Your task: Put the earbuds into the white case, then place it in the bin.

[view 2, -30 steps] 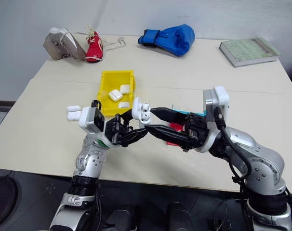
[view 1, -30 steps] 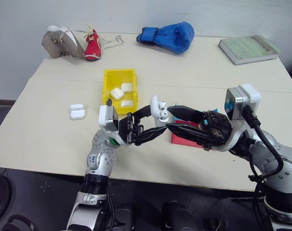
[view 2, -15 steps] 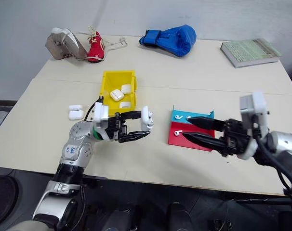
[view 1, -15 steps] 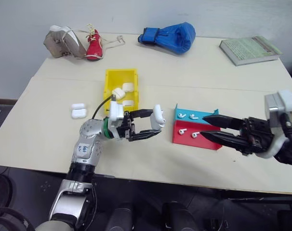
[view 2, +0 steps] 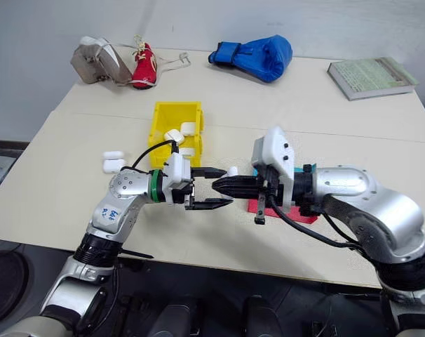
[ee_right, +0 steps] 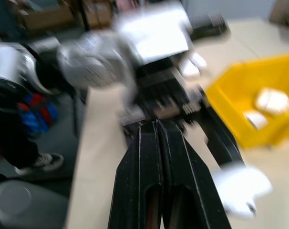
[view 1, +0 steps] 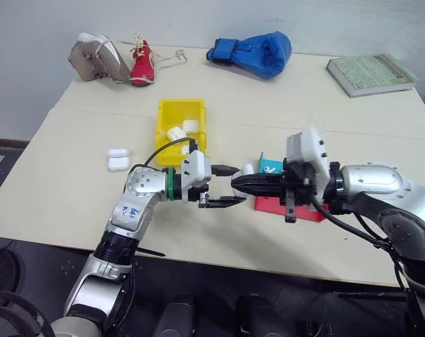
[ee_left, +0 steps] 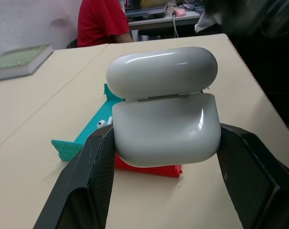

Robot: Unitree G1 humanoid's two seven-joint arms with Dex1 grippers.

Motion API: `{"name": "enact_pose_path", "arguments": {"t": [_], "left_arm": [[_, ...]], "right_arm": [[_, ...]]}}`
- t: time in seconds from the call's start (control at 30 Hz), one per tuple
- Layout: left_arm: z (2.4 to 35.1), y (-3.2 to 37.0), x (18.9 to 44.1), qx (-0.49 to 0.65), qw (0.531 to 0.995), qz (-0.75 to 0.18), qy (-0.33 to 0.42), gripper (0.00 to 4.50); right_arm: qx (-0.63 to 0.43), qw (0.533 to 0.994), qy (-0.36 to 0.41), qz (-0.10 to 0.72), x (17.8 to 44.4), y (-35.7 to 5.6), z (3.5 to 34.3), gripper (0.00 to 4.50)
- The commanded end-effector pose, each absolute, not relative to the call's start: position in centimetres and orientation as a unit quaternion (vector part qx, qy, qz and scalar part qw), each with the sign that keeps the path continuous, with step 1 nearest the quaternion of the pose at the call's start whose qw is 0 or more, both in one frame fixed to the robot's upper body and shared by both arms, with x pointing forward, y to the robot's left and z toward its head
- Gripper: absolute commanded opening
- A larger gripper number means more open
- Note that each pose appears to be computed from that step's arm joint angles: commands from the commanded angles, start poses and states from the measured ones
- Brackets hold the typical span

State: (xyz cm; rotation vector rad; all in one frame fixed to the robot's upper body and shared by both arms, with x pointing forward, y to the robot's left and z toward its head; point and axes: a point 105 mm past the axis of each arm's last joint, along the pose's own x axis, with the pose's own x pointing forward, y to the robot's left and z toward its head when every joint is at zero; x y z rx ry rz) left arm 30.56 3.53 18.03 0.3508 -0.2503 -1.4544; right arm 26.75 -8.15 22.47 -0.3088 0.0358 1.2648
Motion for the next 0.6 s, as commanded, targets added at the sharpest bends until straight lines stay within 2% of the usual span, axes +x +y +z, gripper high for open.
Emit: {"name": "enact_pose_path", "arguments": {"t": [0.03,0.2,0.3,0.33,0.4,0.5,0.6], "left_arm": [[18.8,3.7,29.6,0.17,0.717,-0.662,-0.137,2.76],[18.5,4.6,29.3,0.17,0.721,-0.659,-0.131,2.76],[18.9,6.0,29.6,0.141,0.75,-0.632,-0.133,2.76],[19.1,6.6,29.9,0.129,0.763,-0.62,-0.133,2.76],[19.9,8.3,30.5,0.085,0.799,-0.58,-0.136,2.76],[21.0,11.0,31.9,0.054,0.847,-0.511,-0.136,2.76],[22.0,14.3,35.3,0.066,0.915,-0.381,-0.12,2.76]], "right_arm": [[-0.159,0.815,0.019,0.556,27.8,-10.2,22.0,0.04],[-0.149,0.822,0.025,0.549,26.9,-13.6,21.4,0.04],[-0.063,0.846,-0.029,0.529,25.5,-15.5,22.2,0.04],[-0.042,0.848,-0.039,0.527,24.8,-16.1,22.2,0.19],[-0.027,0.866,-0.071,0.494,23.5,-17.4,21.8,0.58],[-0.057,0.896,-0.138,0.417,22.3,-19.3,22.4,1.6],[-0.098,0.921,-0.194,0.323,21.9,-21.8,23.3,2.69]]}}
